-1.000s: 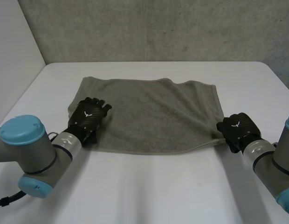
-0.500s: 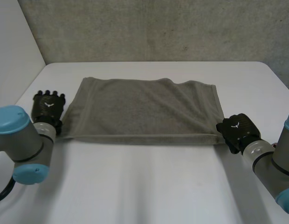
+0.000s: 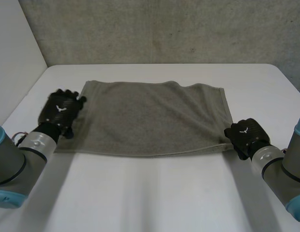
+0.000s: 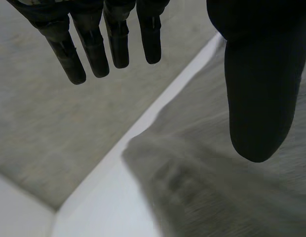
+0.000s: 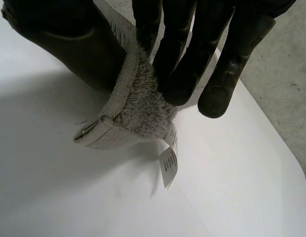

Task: Fold the towel.

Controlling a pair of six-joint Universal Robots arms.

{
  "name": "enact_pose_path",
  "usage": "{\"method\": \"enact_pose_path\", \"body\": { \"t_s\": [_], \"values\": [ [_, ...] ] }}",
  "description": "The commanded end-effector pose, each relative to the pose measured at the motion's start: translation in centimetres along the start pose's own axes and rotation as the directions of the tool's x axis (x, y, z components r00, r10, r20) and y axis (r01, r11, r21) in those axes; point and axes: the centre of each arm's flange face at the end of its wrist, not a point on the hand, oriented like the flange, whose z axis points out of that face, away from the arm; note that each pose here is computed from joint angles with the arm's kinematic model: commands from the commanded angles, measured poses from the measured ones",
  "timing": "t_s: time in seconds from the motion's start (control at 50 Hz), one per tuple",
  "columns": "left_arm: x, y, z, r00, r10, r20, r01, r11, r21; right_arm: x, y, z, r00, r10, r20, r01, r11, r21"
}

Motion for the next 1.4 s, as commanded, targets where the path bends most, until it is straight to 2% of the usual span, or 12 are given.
{"method": "enact_pose_path", "body": {
  "t_s": [0.02,0.14,0.28,0.38,0.56,0.96,1.12,1.4],
  "values": [
    [1.5,0.6,-0.6,0.985,-0.068,-0.156,0.051,0.993,-0.11,0.0,0.1,0.0,1.0,0.0,0.001,0.0,1.0,-0.002],
    [1.8,1.1,-0.8,0.978,-0.075,-0.195,0.039,0.983,-0.18,0.0,0.0,0.0,1.0,-0.001,-0.001,0.001,1.0,0.0],
    [1.7,2.1,-0.8,0.977,-0.004,-0.215,-0.042,0.977,-0.209,0.0,0.0,0.0,1.0,0.0,0.0,0.0,1.0,-0.001],
    [2.1,2.9,-0.7,0.974,-0.007,-0.227,-0.046,0.974,-0.224,0.0,0.0,0.0,1.0,0.0,0.002,0.0,1.0,0.0],
    [1.7,3.6,0.2,0.987,0.031,-0.16,-0.061,0.981,-0.187,0.0,0.0,0.0,1.0,0.0,0.001,0.0,1.0,0.0],
    [1.9,5.0,1.7,0.987,0.032,-0.155,-0.062,0.98,-0.19,-0.1,0.1,0.0,1.0,0.0,0.002,0.0,1.0,-0.003],
    [1.1,4.8,2.5,0.993,0.04,-0.111,-0.061,0.981,-0.184,-0.1,0.1,0.0,1.0,0.0,0.002,0.0,1.0,-0.003],
    [0.5,4.1,3.1,0.998,-0.009,-0.056,0.002,0.992,-0.129,-0.1,0.1,0.1,1.0,-0.002,0.001,0.002,1.0,-0.002]
  ]
}}
